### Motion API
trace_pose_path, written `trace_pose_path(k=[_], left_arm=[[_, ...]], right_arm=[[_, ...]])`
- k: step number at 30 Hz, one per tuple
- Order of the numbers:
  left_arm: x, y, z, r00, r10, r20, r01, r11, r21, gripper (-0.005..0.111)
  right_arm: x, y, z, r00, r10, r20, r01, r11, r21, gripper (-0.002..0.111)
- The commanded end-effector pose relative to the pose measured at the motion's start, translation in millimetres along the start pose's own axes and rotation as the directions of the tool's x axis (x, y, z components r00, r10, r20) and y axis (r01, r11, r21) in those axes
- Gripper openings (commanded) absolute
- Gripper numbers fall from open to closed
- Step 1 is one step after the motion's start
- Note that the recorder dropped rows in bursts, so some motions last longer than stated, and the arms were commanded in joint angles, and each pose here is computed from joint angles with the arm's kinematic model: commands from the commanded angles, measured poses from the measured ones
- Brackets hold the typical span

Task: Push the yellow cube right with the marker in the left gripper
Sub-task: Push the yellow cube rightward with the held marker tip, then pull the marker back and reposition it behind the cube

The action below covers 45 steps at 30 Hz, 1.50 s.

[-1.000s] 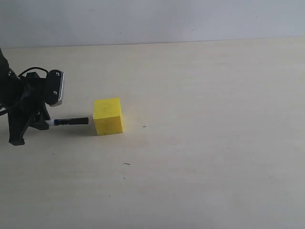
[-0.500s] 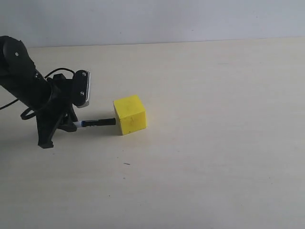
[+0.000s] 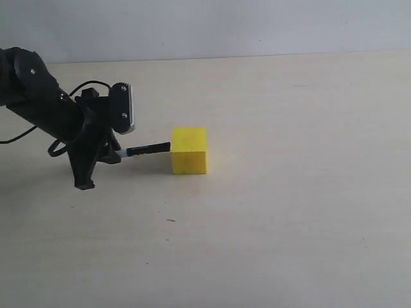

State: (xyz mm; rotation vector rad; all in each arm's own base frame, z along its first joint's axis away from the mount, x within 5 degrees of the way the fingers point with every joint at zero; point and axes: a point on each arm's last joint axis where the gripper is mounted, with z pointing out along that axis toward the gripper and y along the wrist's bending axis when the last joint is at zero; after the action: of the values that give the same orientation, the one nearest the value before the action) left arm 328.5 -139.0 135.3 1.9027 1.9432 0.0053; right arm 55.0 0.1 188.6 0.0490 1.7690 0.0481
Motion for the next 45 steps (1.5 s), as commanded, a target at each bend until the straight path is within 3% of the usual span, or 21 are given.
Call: trace_pose_path(k=[1, 8, 18, 28, 38, 45], left_arm=[[-4.0, 6.0, -4.6, 0.999, -0.039, 0.014, 0.039, 0.999, -0.008, 0.0], [3.4, 4.6, -5.3, 0.999, -0.033, -0.006, 0.033, 0.999, 0.027, 0.0], [-21.5, -10.2, -2.5, 0.999, 0.044, 0.014, -0.045, 0.996, 0.072, 0.0], [3.7, -4.0, -9.1, 0.999, -0.001, -0.041, 0.006, 0.994, 0.112, 0.0], [7.2, -3.4, -9.6, 0.998, -0.016, -0.056, 0.022, 0.993, 0.114, 0.0], [8.9, 1.4, -9.3, 0.997, -0.03, -0.075, 0.034, 0.998, 0.06, 0.0]], right_arm=[[1.0, -0.6, 0.0, 1.0, -0.008, 0.004, 0.007, 1.0, 0.009, 0.0], [1.0, -0.6, 0.0, 1.0, -0.008, 0.004, 0.007, 1.0, 0.009, 0.0], [1.0, -0.6, 0.0, 1.0, -0.008, 0.004, 0.007, 1.0, 0.009, 0.0], [1.0, -0.6, 0.0, 1.0, -0.008, 0.004, 0.007, 1.0, 0.009, 0.0], [1.0, -0.6, 0.0, 1.0, -0.008, 0.004, 0.007, 1.0, 0.009, 0.0], [1.0, -0.6, 0.0, 1.0, -0.008, 0.004, 0.007, 1.0, 0.009, 0.0]])
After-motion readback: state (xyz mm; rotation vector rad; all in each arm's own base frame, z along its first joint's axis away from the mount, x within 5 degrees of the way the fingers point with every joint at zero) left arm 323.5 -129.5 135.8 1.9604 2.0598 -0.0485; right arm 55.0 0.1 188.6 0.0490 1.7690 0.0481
